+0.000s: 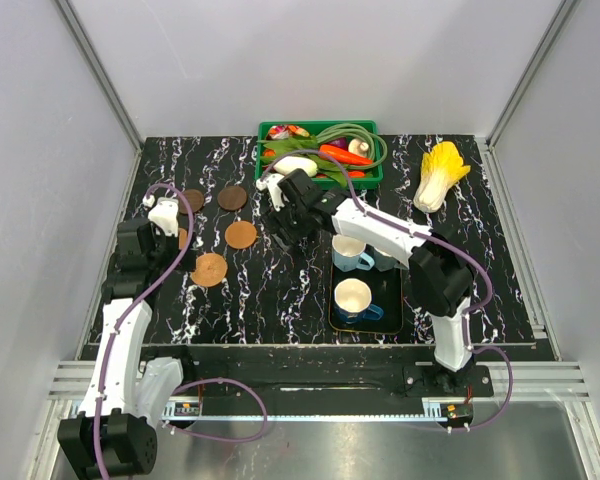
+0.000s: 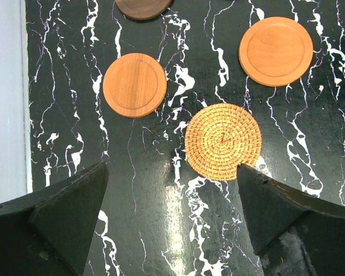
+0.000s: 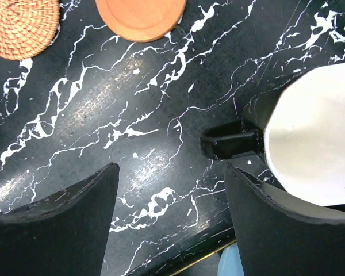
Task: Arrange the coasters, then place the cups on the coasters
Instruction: Place the cup at the center of the board, then pick up the cup at the center of the board.
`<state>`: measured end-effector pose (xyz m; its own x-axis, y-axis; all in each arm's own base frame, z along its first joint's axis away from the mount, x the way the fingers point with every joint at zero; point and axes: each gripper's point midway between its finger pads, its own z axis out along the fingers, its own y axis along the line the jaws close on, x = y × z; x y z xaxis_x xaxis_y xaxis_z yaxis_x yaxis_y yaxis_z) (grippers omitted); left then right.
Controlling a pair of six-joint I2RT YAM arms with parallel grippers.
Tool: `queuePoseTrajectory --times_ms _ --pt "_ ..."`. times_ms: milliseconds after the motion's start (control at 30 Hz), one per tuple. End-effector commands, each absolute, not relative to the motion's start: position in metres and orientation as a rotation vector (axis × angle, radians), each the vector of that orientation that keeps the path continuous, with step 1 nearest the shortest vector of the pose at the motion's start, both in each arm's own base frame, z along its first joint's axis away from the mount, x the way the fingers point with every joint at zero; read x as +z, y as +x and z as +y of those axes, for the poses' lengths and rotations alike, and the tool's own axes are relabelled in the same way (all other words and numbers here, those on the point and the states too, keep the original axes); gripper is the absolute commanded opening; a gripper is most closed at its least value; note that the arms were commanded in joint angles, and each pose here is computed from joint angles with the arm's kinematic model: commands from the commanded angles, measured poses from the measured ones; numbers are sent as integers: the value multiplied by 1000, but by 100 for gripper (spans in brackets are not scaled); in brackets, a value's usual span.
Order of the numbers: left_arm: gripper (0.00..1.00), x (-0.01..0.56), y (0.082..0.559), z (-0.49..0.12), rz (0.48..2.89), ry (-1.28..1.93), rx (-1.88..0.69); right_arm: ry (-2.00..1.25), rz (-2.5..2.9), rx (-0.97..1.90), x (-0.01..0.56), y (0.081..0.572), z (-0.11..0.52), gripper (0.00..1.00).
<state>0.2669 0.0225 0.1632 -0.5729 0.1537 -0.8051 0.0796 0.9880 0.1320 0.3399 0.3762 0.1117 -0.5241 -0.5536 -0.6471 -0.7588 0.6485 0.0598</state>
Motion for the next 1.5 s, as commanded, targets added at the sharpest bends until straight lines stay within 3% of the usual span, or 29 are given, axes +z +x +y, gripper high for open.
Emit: queuePoseTrajectory --times_ms 0,300,400,533,700,867,1167,1467 --pt "99 173 274 18 2128 176 68 -1110 2213 499 136 332 385 79" --pt "99 171 273 -12 2141 329 -97 -1282 2082 464 193 301 348 81" --pt "99 176 274 -25 2124 389 -130 -1288 2039 488 211 288 333 86" --pt "99 183 282 -51 2113 496 -120 -1285 1983 503 232 274 305 100" --pt "99 188 301 -95 2097 654 -92 -1141 1979 478 251 297 245 100" --pt "99 183 318 -146 2110 766 -181 -974 2079 428 230 315 186 100" --pt "99 158 343 -220 2119 797 -295 -687 2105 419 226 330 132 100" --pt "99 133 376 -249 2116 798 -295 -612 2093 434 228 335 116 100"
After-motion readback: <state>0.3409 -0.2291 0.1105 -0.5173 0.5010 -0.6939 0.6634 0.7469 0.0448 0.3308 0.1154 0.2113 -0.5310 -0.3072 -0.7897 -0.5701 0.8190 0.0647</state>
